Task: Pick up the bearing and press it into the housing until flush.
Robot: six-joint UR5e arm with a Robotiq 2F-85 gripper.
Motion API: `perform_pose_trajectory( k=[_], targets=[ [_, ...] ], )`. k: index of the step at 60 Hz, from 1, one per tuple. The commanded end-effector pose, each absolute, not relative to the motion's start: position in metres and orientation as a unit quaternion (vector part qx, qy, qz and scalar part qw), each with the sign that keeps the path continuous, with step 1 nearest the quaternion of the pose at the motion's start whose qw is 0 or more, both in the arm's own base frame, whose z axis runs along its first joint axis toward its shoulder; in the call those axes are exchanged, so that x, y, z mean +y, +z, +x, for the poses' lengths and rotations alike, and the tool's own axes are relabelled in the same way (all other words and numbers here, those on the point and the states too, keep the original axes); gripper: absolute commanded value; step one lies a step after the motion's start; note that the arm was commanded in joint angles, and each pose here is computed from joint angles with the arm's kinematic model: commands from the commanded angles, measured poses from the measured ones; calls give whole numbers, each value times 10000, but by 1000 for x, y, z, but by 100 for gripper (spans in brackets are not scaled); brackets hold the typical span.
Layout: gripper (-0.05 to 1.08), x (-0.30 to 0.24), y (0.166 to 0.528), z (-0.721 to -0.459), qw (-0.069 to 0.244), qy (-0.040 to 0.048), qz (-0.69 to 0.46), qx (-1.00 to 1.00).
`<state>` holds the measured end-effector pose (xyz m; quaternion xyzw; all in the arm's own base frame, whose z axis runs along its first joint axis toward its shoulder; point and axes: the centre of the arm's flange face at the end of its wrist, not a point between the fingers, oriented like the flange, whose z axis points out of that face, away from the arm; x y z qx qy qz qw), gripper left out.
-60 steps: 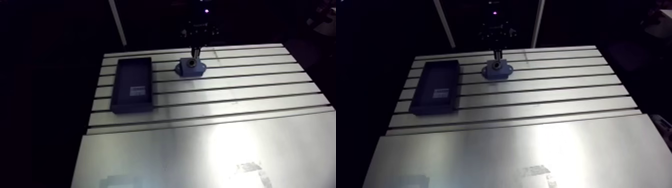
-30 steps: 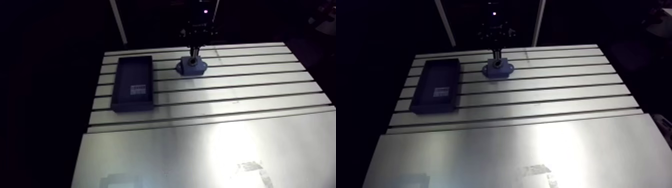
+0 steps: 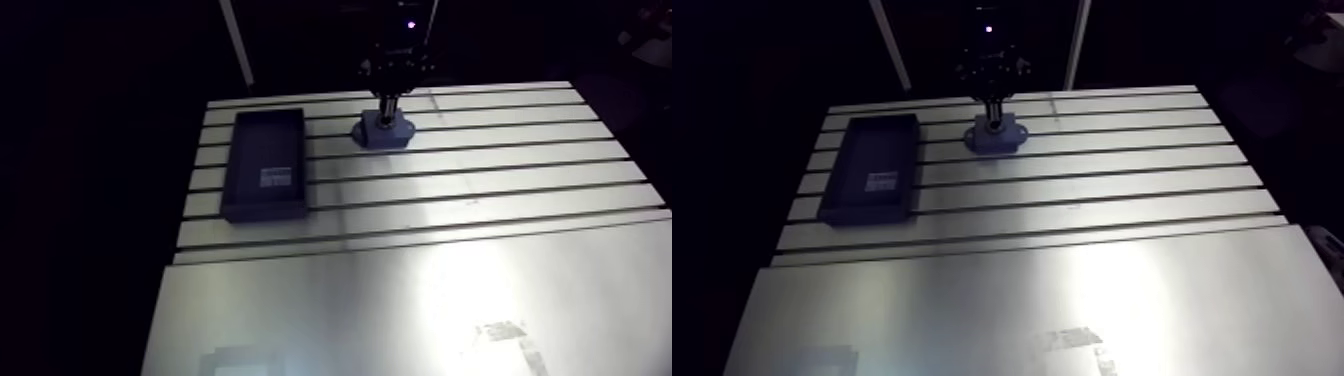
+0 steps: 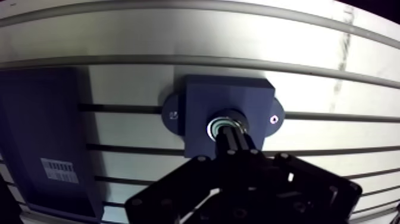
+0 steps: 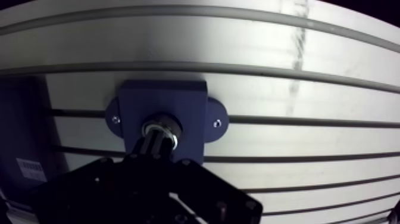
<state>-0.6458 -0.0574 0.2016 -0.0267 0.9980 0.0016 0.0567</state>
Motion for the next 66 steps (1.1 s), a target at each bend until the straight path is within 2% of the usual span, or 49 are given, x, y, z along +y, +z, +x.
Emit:
perform_pose_trajectory(
  k=[1,66],
  targets=[
    [108,-57,197,-644,592,11,-270,9979],
    [108,-57,193,-644,625,6,-285,9976]
  ],
)
